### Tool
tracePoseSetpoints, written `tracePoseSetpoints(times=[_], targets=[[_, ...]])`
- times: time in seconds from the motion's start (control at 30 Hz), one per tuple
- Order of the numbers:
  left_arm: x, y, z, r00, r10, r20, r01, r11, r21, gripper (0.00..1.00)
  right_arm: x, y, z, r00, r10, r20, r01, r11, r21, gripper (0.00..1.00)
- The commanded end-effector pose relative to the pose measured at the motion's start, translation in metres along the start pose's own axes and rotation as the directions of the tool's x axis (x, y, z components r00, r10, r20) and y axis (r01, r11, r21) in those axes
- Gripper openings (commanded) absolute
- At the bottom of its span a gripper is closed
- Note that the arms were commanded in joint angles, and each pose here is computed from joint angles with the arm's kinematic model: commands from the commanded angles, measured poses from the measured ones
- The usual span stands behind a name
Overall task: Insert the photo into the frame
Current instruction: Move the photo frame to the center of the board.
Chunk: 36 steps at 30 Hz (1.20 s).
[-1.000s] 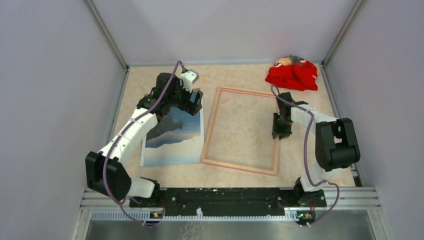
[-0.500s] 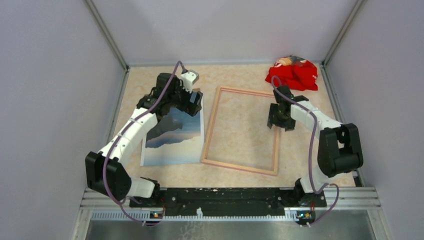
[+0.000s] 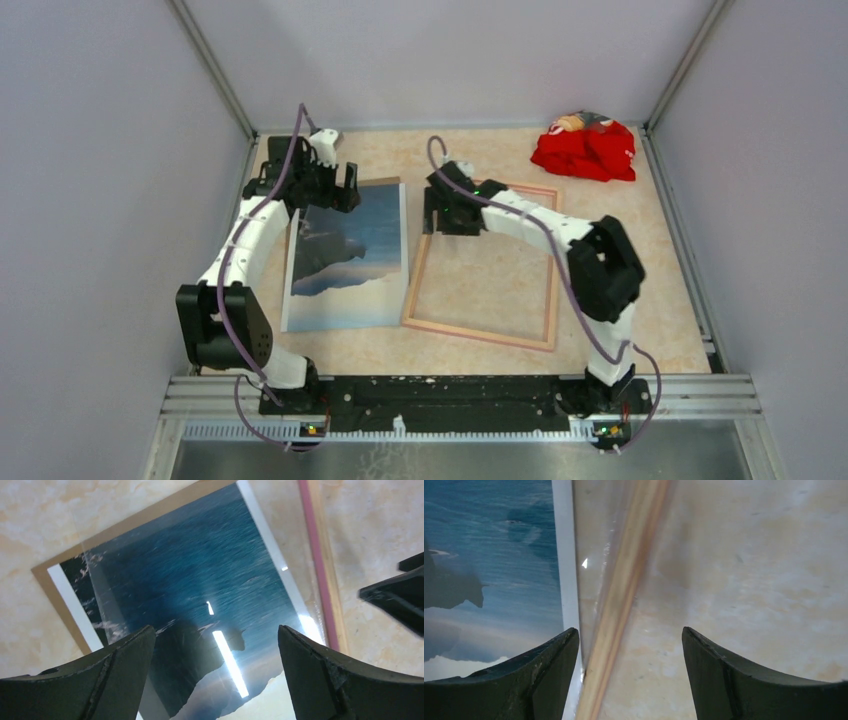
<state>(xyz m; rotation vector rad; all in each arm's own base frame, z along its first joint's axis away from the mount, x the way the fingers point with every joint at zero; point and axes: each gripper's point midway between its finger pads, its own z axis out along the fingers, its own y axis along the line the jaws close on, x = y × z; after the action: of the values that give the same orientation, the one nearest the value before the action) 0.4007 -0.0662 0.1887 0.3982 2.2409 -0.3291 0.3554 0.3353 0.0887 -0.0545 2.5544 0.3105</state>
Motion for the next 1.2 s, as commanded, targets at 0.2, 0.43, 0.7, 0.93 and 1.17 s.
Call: tracePoseSetpoints(times=[0.2,0.43,0.7,0.93,1.17], targets=[[0.016,0.038,-0.011,0.999,-0.032,-0.021,0.031,0.999,-0.042,0.98,0.023,0.039,0.039,0.998,-0.027,-0.060,0.024,0.999,-0.035,0.66],[0.024,0.050,-0.012,0.998,-0.055,-0.043,0.052,0.996,-0.076,0.98,0.053,0.012,0.041,0.990,-0.080,-0.119,0.081,0.997,0.007,0.49],[0.032,0.056,-0.010,0.994,-0.078,-0.077,0.070,0.991,-0.110,0.98,0.073,-0.018,0.022,0.977,-0.160,-0.139,0.165,0.986,0.024,0.36],[0.028,0.056,-0.013,0.993,-0.076,-0.094,0.066,0.992,-0.108,0.98,0.065,-0.023,0.011,0.974,-0.194,-0.117,0.200,0.979,0.041,0.41],[0.022,0.064,-0.018,0.992,-0.067,-0.107,0.054,0.991,-0.123,0.98,-0.012,0.005,-0.048,0.980,-0.184,0.081,0.184,0.983,0.018,0.75]])
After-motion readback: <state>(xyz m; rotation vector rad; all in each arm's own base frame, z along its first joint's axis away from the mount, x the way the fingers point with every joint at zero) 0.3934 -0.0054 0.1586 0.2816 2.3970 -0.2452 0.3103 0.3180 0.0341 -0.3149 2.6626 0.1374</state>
